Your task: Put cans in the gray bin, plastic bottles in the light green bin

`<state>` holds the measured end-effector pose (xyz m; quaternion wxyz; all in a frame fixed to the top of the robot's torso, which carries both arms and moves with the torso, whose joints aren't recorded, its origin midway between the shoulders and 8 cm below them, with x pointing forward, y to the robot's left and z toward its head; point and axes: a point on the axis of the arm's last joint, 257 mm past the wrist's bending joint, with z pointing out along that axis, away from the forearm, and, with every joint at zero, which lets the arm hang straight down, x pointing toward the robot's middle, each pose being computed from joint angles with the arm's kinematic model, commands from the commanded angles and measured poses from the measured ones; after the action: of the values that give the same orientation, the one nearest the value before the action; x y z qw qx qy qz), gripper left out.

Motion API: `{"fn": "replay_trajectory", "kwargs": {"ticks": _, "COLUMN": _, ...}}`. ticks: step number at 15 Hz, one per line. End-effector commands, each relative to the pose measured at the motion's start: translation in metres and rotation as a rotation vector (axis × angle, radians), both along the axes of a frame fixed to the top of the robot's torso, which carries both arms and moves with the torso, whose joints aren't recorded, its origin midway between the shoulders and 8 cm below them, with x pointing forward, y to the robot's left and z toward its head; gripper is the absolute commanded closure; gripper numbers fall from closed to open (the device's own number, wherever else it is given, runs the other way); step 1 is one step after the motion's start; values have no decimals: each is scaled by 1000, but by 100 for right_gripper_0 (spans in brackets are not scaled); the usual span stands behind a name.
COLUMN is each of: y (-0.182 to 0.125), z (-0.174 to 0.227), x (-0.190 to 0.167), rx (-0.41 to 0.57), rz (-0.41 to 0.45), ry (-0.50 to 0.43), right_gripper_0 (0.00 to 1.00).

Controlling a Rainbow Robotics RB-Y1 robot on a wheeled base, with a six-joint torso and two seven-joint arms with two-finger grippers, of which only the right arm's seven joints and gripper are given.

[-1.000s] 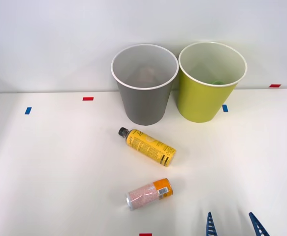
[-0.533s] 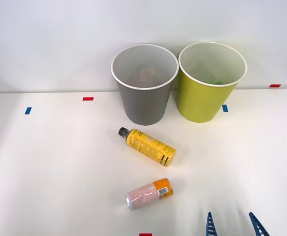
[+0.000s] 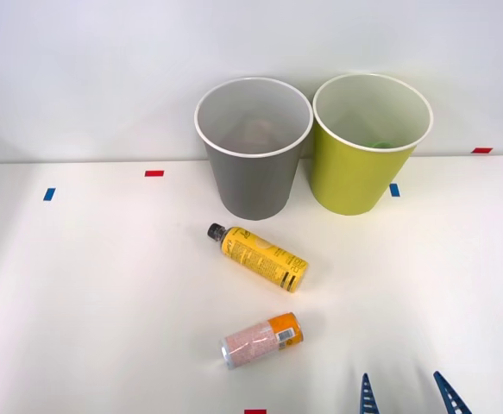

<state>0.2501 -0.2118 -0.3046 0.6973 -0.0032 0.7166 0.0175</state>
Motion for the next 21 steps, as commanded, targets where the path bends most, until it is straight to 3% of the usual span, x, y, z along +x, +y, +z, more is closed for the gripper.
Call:
{"fn": "replay_trajectory", "kwargs": {"ticks": 1, "y": 5, "z": 19, "x": 23, "rx": -20, "rz": 57, "ry": 82, "right_gripper_0": 0}}
{"fn": "replay_trajectory", "kwargs": {"ticks": 5, "y": 15, "z": 45, "x": 41, "rx": -53, "rz": 142, "ry": 243, "right_gripper_0": 0}}
{"fn": "replay_trajectory", "kwargs": {"ticks": 9, "y": 34, "z": 72, "x": 54, "rx": -1, "rz": 209, "ry": 383, "right_gripper_0": 0}}
{"fn": "replay_trajectory", "kwargs": {"ticks": 15, "y": 67, "z": 83, "x": 81, "rx": 5, "rz": 300, "ry": 498, "right_gripper_0": 0}}
{"fn": "replay_trajectory", "kwargs": {"ticks": 19, "y": 80, "z": 81, "x": 83, "rx": -176, "rz": 396, "ry": 520, "right_gripper_0": 0}}
{"fn": "replay_trajectory", "kwargs": {"ticks": 21, "y": 92, "z": 82, "x": 84, "rx": -347, "rz": 480, "ry": 496, "right_gripper_0": 0}}
